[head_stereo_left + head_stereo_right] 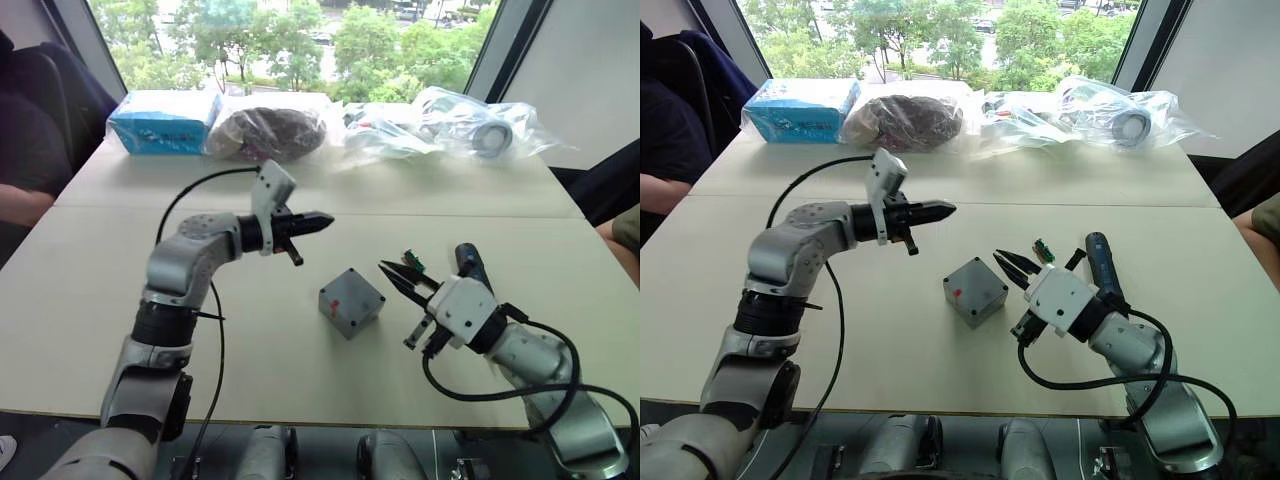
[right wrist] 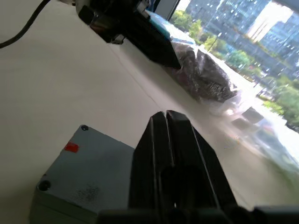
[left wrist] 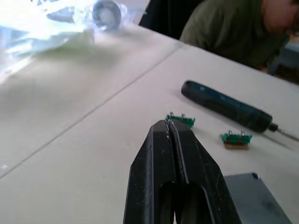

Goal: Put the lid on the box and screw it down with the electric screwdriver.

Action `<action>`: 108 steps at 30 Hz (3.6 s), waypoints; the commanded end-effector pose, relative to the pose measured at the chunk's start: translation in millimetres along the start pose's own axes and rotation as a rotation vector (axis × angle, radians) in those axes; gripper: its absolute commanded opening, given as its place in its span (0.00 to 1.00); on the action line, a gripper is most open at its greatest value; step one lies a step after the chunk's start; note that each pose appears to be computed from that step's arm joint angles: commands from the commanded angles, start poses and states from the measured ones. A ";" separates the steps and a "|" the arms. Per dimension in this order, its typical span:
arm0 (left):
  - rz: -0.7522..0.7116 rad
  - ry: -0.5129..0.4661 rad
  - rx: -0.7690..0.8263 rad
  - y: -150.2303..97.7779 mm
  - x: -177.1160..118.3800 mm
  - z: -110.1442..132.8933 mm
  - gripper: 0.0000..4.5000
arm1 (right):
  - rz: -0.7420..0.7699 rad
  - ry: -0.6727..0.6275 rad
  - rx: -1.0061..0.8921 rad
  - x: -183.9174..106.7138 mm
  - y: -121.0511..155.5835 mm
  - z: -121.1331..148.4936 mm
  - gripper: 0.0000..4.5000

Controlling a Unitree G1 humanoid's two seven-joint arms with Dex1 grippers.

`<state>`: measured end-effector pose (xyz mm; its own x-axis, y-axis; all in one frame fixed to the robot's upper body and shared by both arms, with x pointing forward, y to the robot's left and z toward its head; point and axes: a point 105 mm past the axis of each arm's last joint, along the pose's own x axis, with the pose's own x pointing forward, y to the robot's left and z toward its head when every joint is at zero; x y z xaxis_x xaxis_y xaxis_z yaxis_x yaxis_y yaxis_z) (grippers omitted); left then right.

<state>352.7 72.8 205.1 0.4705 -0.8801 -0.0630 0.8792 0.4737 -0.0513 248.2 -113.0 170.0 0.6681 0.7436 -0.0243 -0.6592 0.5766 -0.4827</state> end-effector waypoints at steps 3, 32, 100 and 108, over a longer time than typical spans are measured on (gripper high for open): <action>-0.007 0.119 0.036 0.9 -18.5 -16.2 0.00 | 0.217 0.131 0.329 -9.7 9.9 1.7 0.01; -0.085 0.398 0.052 -32.0 -22.1 -99.6 0.00 | 0.211 0.333 0.295 45.9 4.0 -52.0 0.01; -0.117 0.139 0.075 -19.4 -40.9 -23.2 0.00 | 0.033 0.254 0.294 -33.6 -35.9 -26.4 0.01; -0.334 0.204 0.233 -56.5 -22.8 -10.4 0.00 | -0.113 0.328 0.398 -64.0 -37.3 -37.5 0.15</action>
<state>300.6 72.4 189.4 0.2107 -0.9443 -0.2528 0.9775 0.2050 0.0491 247.1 -192.7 147.5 0.7564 0.5750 -0.3119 -0.6262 0.7743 -0.0912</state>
